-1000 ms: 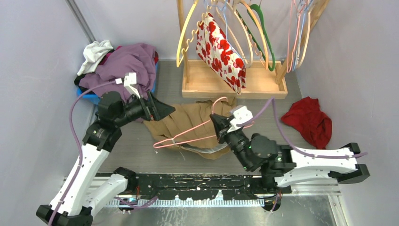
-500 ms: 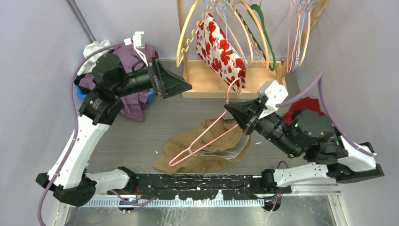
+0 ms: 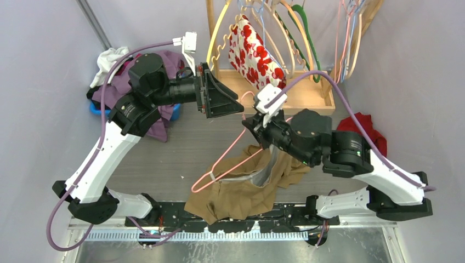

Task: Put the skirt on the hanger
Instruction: Pick up the hanger at the center of the board.

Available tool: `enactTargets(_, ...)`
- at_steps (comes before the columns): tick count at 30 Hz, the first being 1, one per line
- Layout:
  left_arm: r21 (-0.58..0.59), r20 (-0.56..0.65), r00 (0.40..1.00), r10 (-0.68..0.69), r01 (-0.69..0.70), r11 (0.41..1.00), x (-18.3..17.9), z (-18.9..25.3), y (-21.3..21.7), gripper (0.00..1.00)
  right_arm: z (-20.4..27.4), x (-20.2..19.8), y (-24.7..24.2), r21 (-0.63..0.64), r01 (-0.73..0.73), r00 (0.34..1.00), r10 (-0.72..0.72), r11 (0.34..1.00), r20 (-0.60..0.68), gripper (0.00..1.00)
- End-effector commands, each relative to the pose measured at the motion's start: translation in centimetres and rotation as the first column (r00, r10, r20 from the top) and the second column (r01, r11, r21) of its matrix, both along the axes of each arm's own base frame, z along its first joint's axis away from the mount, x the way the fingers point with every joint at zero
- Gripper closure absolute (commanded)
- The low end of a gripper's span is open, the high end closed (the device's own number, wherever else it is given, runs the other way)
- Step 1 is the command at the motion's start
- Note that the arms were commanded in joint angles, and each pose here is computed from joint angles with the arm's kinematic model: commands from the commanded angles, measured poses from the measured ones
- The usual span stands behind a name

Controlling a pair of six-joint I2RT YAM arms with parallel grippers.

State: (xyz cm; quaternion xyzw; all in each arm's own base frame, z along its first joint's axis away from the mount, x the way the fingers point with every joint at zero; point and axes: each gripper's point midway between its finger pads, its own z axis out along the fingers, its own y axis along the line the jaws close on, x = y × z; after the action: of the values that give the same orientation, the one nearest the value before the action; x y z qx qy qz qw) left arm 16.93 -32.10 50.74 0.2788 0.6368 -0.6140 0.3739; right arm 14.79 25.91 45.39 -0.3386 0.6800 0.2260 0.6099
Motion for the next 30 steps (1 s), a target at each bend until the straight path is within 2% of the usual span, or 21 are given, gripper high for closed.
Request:
enactTargets(1, 0.003, 0.104, 0.994, 0.026, -0.026, 1.000, -0.8, 1.2, 0.7, 0.05, 0.6, 1.1, 0.9, 0.113, -0.021, 0.998, 0.027, 0.993, -0.056, 0.99)
enactTargets(11, 0.141, 0.085, 0.984, 0.154, -0.165, 0.976, 1.2, -2.9, 1.6, 0.07, -1.0, 2.6, 1.8, 0.114, -0.004, 0.996, 0.014, 0.994, -0.084, 0.99)
enactTargets(15, 0.166, 0.083, 0.980, 0.181, -0.193, 0.967, 1.9, -4.1, 1.1, 0.14, -1.2, 2.9, 1.9, 0.123, 0.005, 0.996, 0.005, 0.992, -0.085, 0.99)
enactTargets(24, 0.190, 0.054, 0.987, 0.151, -0.159, 0.969, 1.6, -5.1, -0.9, 0.47, -1.2, 3.5, 3.1, 0.141, -0.009, 0.997, 0.020, 0.990, -0.075, 0.99)
enactTargets(25, 0.194, 0.049, 0.987, 0.151, -0.158, 0.968, 1.6, -5.1, -1.0, 0.54, -1.2, 3.6, 3.2, 0.142, -0.010, 0.997, 0.021, 0.990, -0.076, 0.99)
enactTargets(27, 0.204, 0.041, 0.987, 0.156, -0.161, 0.966, 1.8, -5.3, -1.2, 0.75, -1.1, 3.7, 3.2, 0.149, -0.008, 0.997, 0.020, 0.989, -0.074, 0.99)
enactTargets(29, 0.212, 0.031, 0.987, 0.159, -0.162, 0.964, 2.0, -5.5, -1.5, 0.81, -1.0, 3.8, 3.2, 0.151, -0.006, 0.997, 0.017, 0.989, -0.073, 0.99)
enactTargets(30, 0.215, 0.027, 0.987, 0.162, -0.163, 0.963, 2.1, -5.6, -1.6, 0.89, -1.0, 3.9, 3.2, 0.153, 0.000, 0.997, 0.011, 0.988, -0.074, 0.99)
